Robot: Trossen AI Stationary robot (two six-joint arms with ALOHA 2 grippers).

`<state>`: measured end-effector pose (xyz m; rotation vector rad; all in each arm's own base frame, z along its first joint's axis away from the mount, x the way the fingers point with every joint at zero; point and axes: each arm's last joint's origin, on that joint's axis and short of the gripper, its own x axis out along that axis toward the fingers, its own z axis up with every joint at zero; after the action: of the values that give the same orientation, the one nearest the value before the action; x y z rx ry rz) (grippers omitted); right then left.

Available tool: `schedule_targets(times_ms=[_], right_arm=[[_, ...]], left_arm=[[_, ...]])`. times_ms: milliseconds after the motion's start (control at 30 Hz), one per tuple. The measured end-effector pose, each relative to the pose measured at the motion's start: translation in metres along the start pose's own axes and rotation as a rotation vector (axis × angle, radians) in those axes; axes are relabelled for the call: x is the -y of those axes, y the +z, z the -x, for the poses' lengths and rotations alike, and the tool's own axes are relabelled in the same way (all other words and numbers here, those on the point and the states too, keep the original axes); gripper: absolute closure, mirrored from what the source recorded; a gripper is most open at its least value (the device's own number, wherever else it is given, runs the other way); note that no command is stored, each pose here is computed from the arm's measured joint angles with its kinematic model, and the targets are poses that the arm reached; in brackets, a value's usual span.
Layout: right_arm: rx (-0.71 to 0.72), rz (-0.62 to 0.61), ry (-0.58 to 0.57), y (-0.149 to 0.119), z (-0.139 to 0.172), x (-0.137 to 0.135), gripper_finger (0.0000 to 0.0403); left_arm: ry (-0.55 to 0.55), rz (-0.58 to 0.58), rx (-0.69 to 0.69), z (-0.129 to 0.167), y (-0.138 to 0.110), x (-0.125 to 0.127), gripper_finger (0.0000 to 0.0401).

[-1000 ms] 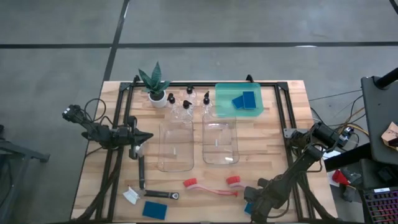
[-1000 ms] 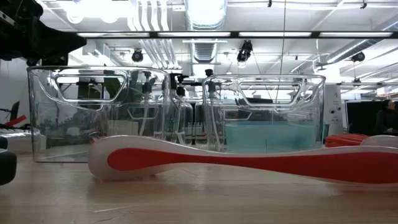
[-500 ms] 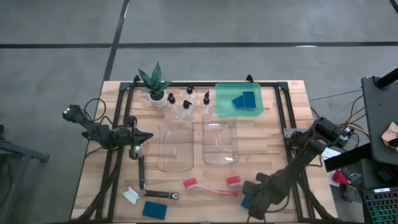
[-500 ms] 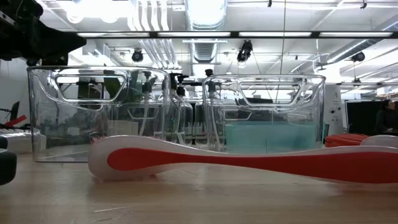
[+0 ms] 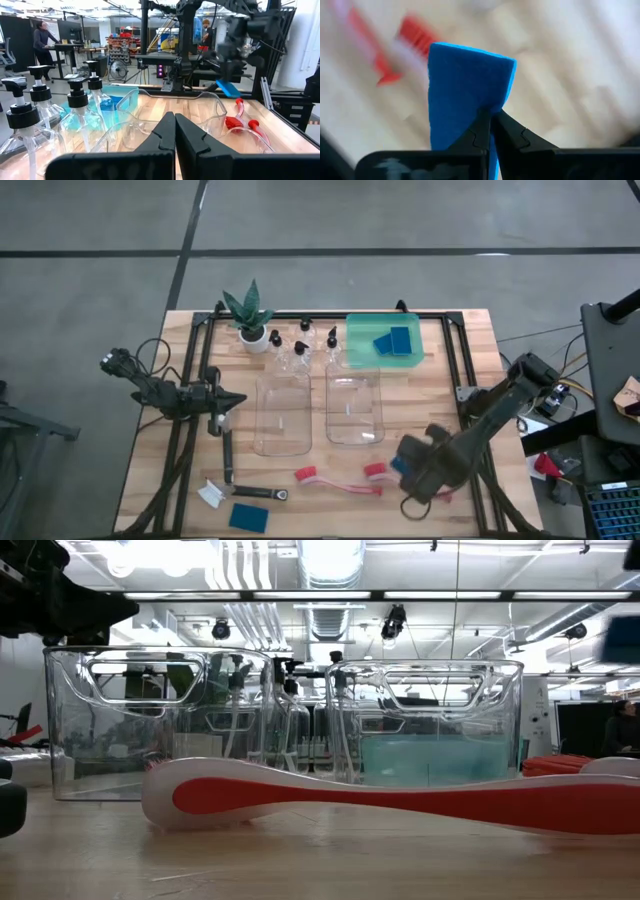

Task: Pick & Place Kitchen Sink Supplies
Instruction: Put the blue sponge into the green bin

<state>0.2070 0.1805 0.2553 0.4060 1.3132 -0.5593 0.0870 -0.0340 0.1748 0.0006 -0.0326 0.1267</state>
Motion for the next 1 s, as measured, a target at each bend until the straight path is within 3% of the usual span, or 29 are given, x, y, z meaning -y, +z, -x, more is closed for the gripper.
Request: schedule_targets(times_ms=[200,467,800,1000], right_arm=[[0.173,-0.172,-0.116,0.028,0.027,0.037,0.0394],[0.389,-0.291,-0.163,0.071,0.052,0.094,0.0394],[0.471,-0.419,-0.271,0.130,0.060,0.173,0.0394],[0.440,-0.474,-0.214,0.170,0.051,0.219,0.0394]], left_arm=[[0.000,-0.001,-0.001,0.000,0.000,0.000,0.0398],[0.000,-0.003,-0.003,0.000,0.000,0.000,0.0398],[0.000,-0.006,-0.007,0.000,-0.001,0.000,0.0398],[-0.001,-0.006,-0.007,0.000,-0.001,0.000,0.0398]])
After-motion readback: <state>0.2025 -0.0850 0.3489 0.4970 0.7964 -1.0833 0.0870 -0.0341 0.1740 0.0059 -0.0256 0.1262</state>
